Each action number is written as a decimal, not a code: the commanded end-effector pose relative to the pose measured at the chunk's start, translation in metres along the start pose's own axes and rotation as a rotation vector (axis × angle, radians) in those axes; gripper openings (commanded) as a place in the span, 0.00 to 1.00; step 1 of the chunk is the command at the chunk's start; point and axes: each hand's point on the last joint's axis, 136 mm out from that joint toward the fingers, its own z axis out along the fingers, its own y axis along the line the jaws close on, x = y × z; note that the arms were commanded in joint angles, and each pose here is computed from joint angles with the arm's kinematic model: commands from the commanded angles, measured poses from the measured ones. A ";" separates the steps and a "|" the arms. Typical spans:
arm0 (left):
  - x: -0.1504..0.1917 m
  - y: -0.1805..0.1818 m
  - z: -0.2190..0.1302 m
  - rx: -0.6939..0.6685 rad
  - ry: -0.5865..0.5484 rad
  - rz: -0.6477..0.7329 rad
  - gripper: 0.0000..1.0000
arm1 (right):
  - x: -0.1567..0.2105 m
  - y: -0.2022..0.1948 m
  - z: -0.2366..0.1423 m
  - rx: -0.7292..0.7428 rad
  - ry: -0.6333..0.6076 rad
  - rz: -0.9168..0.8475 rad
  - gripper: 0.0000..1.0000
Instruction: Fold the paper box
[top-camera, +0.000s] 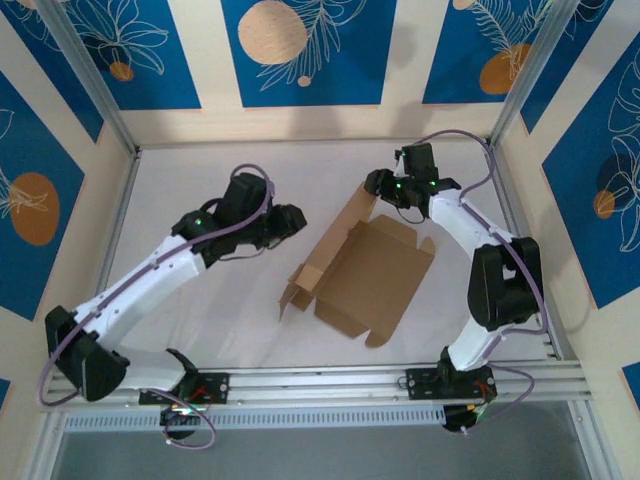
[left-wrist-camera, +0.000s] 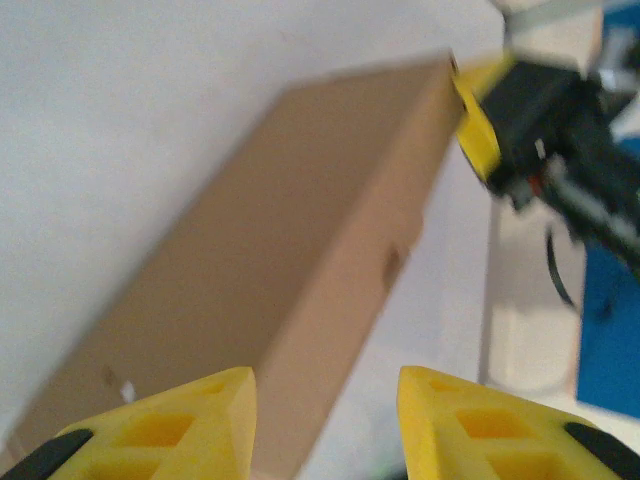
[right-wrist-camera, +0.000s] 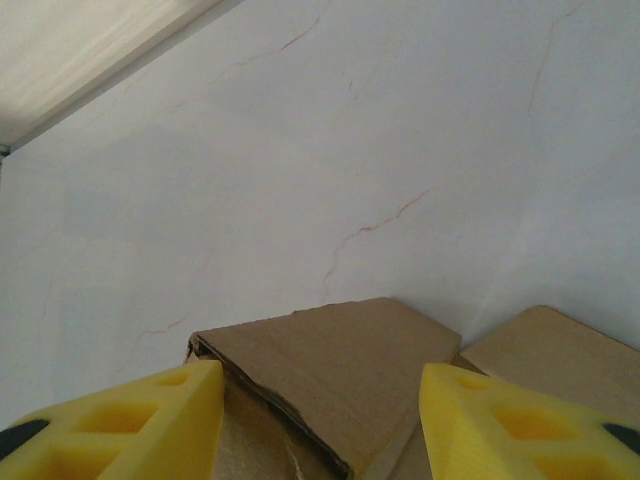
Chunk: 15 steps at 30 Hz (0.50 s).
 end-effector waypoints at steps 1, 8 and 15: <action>0.051 0.000 -0.005 0.030 0.141 -0.049 0.44 | 0.005 -0.017 0.012 0.085 0.039 0.024 0.55; 0.102 0.026 -0.003 -0.044 0.216 -0.018 0.46 | -0.002 -0.020 0.023 0.109 0.059 0.013 0.55; 0.078 0.071 0.000 -0.198 0.102 0.092 0.47 | -0.001 -0.010 0.015 0.067 0.056 0.002 0.55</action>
